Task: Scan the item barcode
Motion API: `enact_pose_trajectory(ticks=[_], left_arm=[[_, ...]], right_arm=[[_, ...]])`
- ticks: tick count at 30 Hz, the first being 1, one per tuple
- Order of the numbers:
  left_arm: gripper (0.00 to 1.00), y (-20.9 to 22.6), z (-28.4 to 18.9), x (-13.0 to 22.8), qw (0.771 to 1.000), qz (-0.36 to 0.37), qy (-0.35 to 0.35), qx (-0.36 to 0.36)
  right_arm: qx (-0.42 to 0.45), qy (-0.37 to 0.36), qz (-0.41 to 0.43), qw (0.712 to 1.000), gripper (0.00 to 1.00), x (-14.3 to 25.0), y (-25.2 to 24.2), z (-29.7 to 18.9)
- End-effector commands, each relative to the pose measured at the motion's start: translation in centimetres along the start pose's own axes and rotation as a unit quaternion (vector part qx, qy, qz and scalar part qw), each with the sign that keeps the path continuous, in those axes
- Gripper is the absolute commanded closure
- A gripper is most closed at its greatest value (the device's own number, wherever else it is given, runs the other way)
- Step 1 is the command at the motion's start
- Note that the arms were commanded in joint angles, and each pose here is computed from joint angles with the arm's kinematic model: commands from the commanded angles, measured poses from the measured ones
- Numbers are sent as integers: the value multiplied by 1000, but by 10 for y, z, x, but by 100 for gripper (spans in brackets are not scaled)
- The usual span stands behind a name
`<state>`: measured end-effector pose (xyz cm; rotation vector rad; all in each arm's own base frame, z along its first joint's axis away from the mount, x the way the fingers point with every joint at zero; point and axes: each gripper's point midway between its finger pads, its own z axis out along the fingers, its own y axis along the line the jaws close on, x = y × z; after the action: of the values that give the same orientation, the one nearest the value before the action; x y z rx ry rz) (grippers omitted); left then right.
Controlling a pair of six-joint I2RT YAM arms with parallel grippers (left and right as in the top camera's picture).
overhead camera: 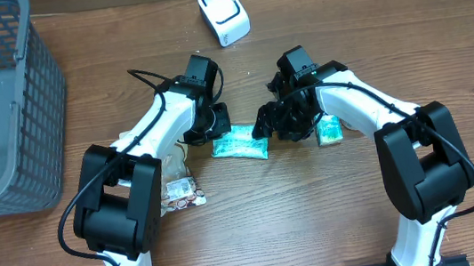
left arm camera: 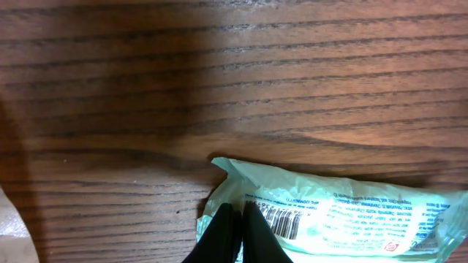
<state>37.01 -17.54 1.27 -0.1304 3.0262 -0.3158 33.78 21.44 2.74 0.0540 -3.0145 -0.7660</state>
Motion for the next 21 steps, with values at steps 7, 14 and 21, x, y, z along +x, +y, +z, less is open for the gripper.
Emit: enact_pose_trajectory(ticks=[7,14,21], left_arm=[[96,-8,-6,6,998,14,42,43],[96,-21,-7,12,994,42,56,79],[96,-8,-3,13,997,42,51,44]], right_arm=[[-9,-10,-12,1000,34,0,8,-8],[-10,-11,-11,1000,33,1,6,-5],[-18,-1,-6,1000,34,10,2,3]])
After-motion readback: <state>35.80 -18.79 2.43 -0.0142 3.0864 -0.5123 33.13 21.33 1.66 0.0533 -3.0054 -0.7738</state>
